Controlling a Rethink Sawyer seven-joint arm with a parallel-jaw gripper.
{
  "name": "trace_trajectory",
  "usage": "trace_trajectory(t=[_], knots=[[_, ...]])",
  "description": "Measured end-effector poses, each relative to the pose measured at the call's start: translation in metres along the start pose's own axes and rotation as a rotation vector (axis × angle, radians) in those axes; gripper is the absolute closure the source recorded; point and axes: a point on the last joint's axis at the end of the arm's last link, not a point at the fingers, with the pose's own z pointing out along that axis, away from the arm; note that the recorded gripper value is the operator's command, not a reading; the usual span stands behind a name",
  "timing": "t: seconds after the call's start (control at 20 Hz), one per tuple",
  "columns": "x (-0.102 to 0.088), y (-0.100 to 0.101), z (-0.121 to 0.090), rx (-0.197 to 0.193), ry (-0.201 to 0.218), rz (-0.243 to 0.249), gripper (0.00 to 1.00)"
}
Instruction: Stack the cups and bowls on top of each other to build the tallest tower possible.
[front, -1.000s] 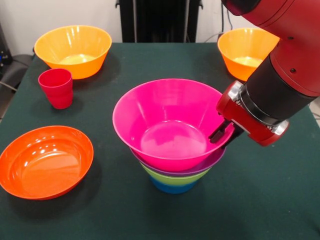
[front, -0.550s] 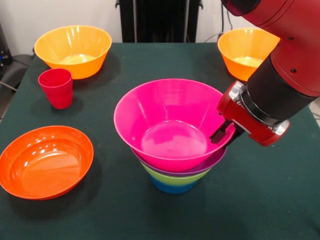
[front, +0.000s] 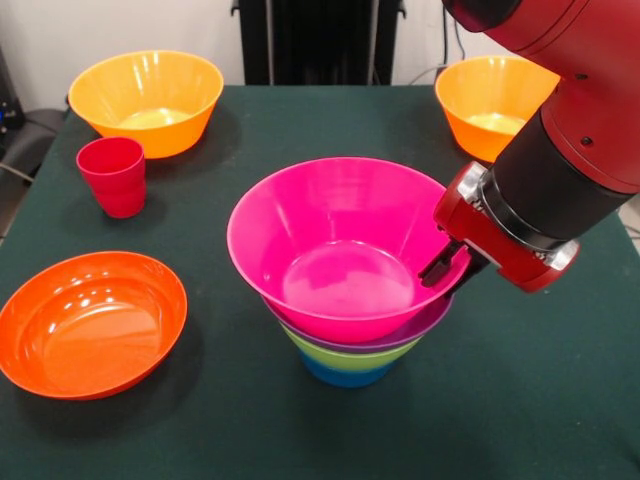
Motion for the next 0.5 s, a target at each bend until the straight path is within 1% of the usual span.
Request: trace_trajectory(t=[0.3,0.35,0.5], knots=[[0.0,-0.0003,0.0004,0.002,-0.001,-0.001,1.0],[0.0,-0.0005,0.0006,0.003,-0.002,-0.002,0.0],[0.0001,-0.0004,0.0006,0.003,-0.001,-0.002,0.0]])
